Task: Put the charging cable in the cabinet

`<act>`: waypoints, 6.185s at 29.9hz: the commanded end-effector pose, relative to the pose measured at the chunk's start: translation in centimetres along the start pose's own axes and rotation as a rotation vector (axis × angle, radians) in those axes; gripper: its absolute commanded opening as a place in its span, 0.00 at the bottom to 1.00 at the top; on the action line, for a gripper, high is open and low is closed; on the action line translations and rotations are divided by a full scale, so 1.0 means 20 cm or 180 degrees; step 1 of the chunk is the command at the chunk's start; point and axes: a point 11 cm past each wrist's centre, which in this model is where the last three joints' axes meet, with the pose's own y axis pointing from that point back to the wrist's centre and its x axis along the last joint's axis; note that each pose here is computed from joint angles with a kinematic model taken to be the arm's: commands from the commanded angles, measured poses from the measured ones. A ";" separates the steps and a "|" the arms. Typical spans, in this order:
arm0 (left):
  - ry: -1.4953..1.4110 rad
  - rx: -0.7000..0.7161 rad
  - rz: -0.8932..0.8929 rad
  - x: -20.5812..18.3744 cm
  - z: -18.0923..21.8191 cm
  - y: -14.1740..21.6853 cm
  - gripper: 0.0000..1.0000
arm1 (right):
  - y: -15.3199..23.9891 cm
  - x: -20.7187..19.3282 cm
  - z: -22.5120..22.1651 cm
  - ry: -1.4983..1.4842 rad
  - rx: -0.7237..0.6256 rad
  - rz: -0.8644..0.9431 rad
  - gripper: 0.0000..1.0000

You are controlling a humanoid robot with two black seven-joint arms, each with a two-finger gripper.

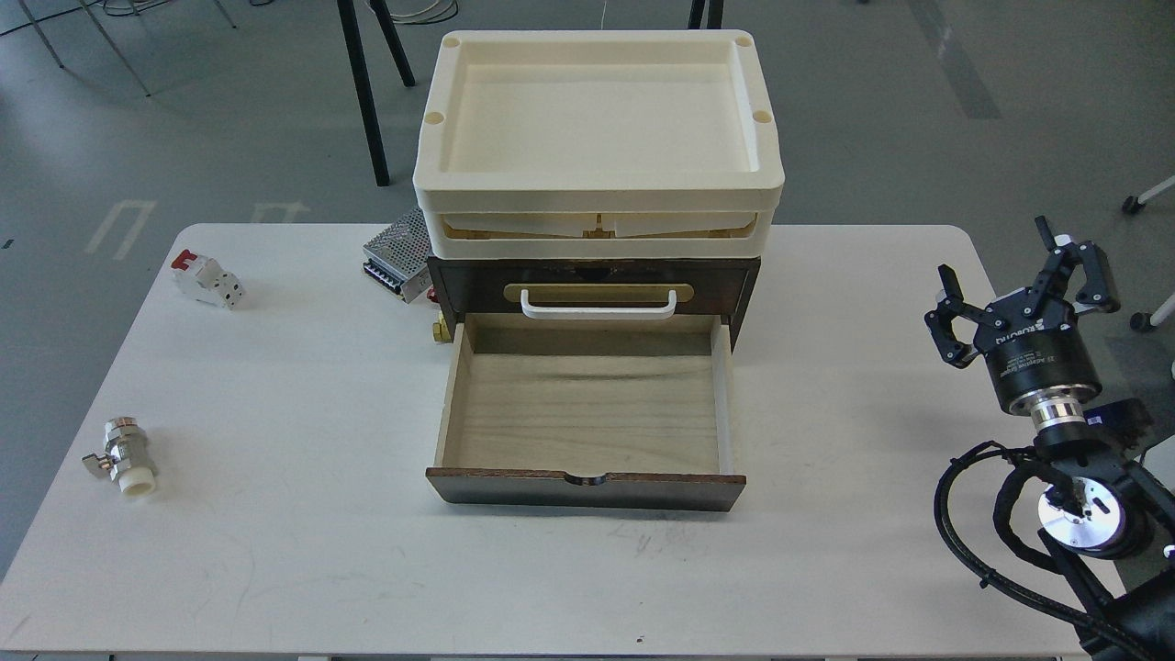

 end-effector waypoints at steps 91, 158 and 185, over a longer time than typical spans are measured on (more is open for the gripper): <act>-0.0334 -0.1458 -0.3084 -2.45 0.30 0.44 0.03 | 0.00 0.00 0.00 0.0002 -0.0002 -0.0001 1.00; 0.2606 0.0901 -0.0749 -1.67 -0.42 0.60 0.86 | 0.00 0.00 0.01 0.0003 -0.0020 -0.0007 0.99; 0.4068 0.1095 0.0105 -1.84 -0.75 0.56 0.94 | 0.00 0.00 0.00 -0.0001 0.0002 0.0011 1.00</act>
